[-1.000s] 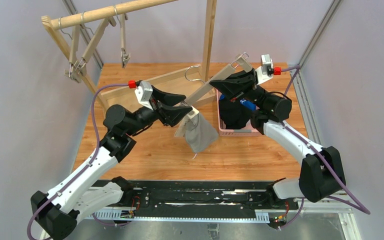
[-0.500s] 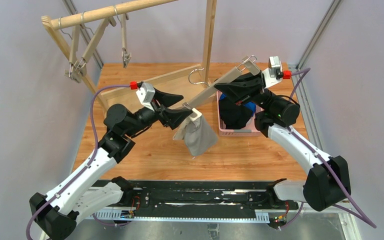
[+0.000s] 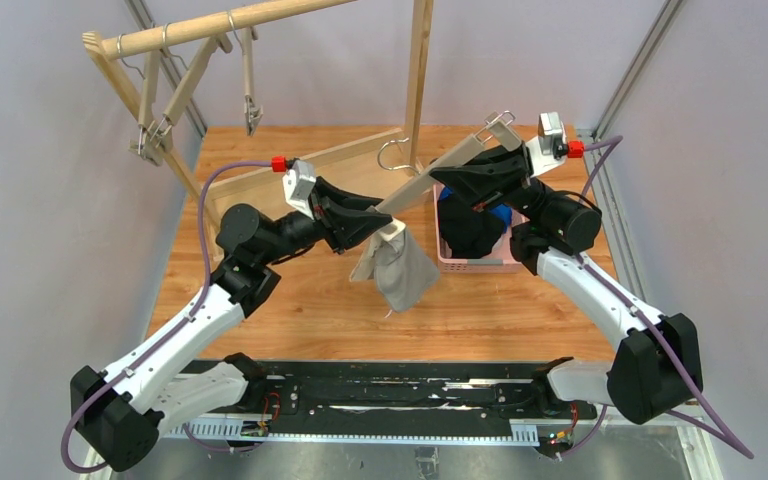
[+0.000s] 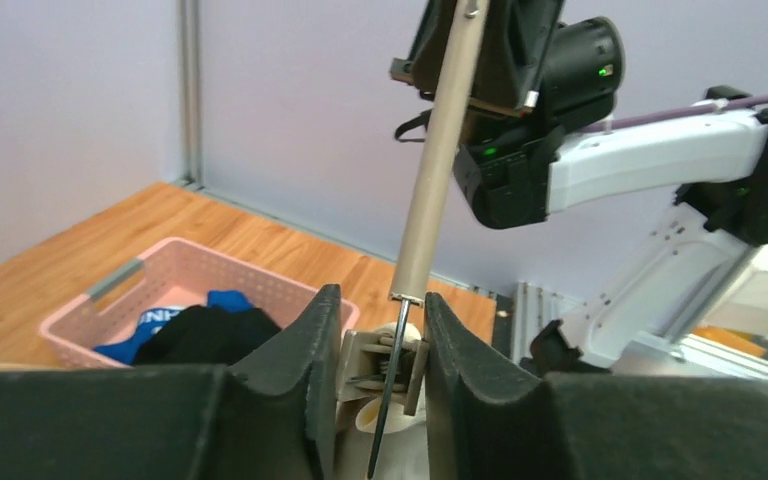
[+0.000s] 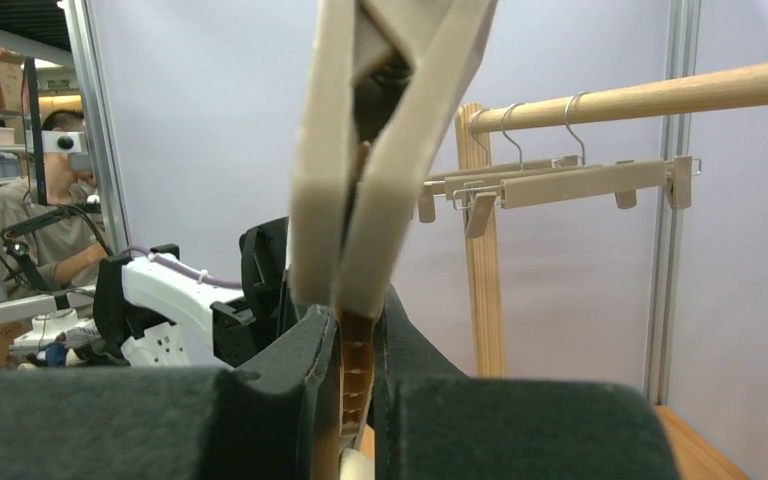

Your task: Remove the underwear clipped to the hanger

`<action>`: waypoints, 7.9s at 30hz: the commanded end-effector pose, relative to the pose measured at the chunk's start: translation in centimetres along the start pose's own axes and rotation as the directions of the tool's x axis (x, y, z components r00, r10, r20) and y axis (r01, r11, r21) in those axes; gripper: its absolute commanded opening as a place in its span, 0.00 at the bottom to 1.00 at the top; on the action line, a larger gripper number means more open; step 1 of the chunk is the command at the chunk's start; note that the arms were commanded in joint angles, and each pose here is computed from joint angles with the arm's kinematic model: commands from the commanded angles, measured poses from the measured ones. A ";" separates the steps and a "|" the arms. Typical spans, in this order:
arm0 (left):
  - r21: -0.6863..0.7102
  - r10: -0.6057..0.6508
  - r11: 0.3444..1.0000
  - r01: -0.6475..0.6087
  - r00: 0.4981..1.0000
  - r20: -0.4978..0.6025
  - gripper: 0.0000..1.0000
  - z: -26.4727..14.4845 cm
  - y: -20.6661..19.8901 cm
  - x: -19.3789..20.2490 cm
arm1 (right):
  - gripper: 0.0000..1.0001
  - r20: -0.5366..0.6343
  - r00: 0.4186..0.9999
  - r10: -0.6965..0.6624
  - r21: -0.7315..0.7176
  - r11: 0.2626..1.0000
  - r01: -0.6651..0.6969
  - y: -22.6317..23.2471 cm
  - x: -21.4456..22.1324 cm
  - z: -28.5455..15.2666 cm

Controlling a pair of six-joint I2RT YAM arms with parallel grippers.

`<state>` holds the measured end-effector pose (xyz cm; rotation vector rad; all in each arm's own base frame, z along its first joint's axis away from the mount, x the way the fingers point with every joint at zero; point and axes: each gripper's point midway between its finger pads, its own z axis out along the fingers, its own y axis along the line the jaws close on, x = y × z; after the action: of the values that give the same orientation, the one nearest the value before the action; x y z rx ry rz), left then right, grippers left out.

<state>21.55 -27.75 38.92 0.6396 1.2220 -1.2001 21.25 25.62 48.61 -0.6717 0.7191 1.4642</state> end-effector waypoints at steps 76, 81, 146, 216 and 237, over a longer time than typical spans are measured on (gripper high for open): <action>-0.714 0.089 0.629 -0.306 0.942 -0.325 0.00 -12.2 8.4 -3.6 | 0.77 -0.797 0.601 0.065 0.333 0.877 0.346 -2.4 20.0 -12.6; -0.761 0.056 0.565 -0.319 0.935 -0.350 0.00 -12.1 10.1 -3.4 | 0.75 -0.846 0.490 0.210 0.398 0.860 0.320 -1.8 24.6 -16.9; -0.831 0.229 0.490 -0.264 0.958 -0.170 0.00 -4.4 17.1 -18.1 | 0.01 -0.792 0.583 0.182 0.596 0.022 0.803 -14.6 4.2 -22.9; -0.768 0.204 0.586 -0.257 0.965 -0.167 0.43 -10.2 10.9 -15.1 | 0.70 -0.692 0.680 0.242 0.718 0.140 0.682 -14.2 5.2 -25.4; -0.790 0.056 0.548 -0.276 0.954 -0.295 0.38 -21.4 6.4 -1.5 | 0.75 -0.626 0.749 0.219 0.780 0.149 0.608 -6.6 4.8 -27.0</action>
<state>19.81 -6.94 37.31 0.1722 1.5885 -0.3156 28.58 8.01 28.34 -0.1344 1.8101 0.1148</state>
